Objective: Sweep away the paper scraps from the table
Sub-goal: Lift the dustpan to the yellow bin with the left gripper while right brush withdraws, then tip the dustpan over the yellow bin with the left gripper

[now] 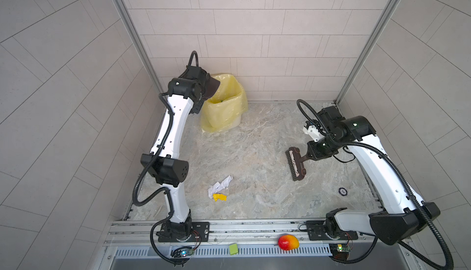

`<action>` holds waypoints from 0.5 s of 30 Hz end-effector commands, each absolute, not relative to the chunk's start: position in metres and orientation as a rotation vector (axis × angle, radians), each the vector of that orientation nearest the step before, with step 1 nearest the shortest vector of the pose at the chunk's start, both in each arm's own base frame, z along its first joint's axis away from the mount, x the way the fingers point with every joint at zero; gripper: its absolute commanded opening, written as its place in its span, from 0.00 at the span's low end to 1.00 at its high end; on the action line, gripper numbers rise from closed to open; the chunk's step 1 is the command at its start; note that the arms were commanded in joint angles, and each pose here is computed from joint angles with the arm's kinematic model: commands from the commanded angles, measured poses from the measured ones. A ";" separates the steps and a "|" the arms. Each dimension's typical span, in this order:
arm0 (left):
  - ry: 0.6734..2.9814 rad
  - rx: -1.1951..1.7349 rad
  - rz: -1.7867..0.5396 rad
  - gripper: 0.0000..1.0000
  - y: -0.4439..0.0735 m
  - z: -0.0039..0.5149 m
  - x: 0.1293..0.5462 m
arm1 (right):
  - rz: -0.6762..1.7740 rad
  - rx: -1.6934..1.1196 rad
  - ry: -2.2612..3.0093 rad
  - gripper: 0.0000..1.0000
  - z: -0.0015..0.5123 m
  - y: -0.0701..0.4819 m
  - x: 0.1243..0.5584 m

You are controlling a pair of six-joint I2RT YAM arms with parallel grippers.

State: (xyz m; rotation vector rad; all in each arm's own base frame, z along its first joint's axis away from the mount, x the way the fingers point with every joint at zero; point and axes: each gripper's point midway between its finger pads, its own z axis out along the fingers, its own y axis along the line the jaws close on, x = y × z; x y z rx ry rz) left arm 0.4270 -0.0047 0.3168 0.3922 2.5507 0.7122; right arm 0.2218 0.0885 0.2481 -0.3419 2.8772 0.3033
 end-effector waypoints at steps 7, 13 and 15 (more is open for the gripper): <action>2.292 0.638 1.298 0.00 -0.011 0.351 0.451 | 0.361 -0.354 2.852 0.00 0.261 0.092 0.212; 2.104 0.762 1.547 0.00 -0.022 0.374 0.463 | 0.380 -0.357 2.852 0.00 0.261 0.094 0.212; 2.050 0.789 1.613 0.00 -0.024 0.381 0.465 | 0.386 -0.360 2.852 0.00 0.261 0.095 0.212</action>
